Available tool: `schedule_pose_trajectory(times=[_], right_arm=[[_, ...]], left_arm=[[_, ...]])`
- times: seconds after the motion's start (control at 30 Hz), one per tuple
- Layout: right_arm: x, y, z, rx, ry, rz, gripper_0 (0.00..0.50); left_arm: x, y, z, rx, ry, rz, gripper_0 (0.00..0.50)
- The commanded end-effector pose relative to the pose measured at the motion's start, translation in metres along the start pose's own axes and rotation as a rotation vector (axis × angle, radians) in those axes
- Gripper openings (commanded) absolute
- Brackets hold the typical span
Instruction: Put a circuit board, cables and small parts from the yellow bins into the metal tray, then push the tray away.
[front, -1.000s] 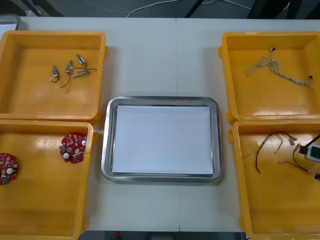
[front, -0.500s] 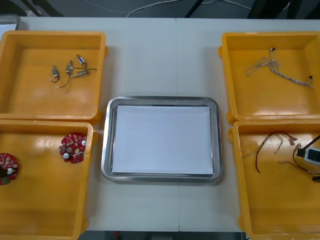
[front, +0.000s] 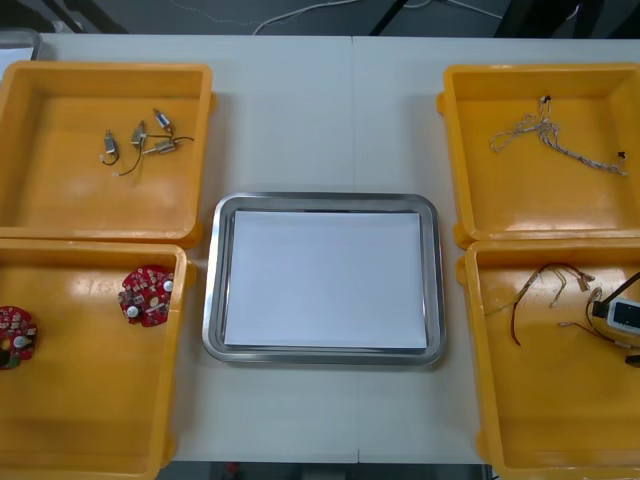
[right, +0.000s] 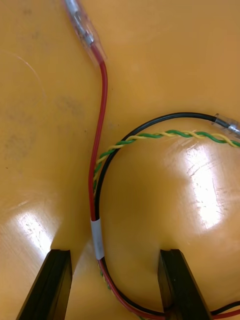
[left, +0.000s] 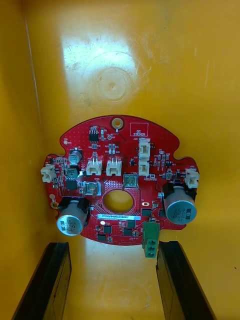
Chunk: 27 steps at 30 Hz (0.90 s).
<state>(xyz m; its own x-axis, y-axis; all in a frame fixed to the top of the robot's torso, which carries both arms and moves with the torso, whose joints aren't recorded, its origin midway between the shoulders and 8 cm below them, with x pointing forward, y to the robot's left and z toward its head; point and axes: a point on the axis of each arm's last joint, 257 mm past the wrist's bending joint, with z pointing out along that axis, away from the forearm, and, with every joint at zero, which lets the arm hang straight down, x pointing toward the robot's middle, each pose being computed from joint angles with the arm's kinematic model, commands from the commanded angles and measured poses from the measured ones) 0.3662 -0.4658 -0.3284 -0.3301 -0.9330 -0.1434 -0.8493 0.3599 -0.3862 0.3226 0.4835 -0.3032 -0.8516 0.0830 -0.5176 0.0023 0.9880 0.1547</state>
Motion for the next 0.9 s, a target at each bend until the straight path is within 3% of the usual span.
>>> schedule_pose_trajectory(times=[0.03, 0.47, 0.87, 0.9], right_arm=[[0.016, 0.006, 0.0, -0.012, 0.043, -0.037, 0.5], [0.004, 0.008, -0.001, -0.019, 0.004, -0.024, 0.5], [0.002, 0.01, 0.0, -0.024, -0.004, -0.019, 0.5], [0.002, 0.009, -0.001, -0.024, -0.004, -0.019, 0.456]], left_arm=[[0.021, -0.006, 0.005, 0.007, 0.027, 0.154, 0.5], [0.027, -0.018, 0.017, 0.026, 0.039, 0.158, 0.5], [0.023, -0.021, 0.018, 0.037, 0.032, 0.156, 0.5], [0.023, -0.022, 0.018, 0.036, 0.031, 0.152, 0.5]])
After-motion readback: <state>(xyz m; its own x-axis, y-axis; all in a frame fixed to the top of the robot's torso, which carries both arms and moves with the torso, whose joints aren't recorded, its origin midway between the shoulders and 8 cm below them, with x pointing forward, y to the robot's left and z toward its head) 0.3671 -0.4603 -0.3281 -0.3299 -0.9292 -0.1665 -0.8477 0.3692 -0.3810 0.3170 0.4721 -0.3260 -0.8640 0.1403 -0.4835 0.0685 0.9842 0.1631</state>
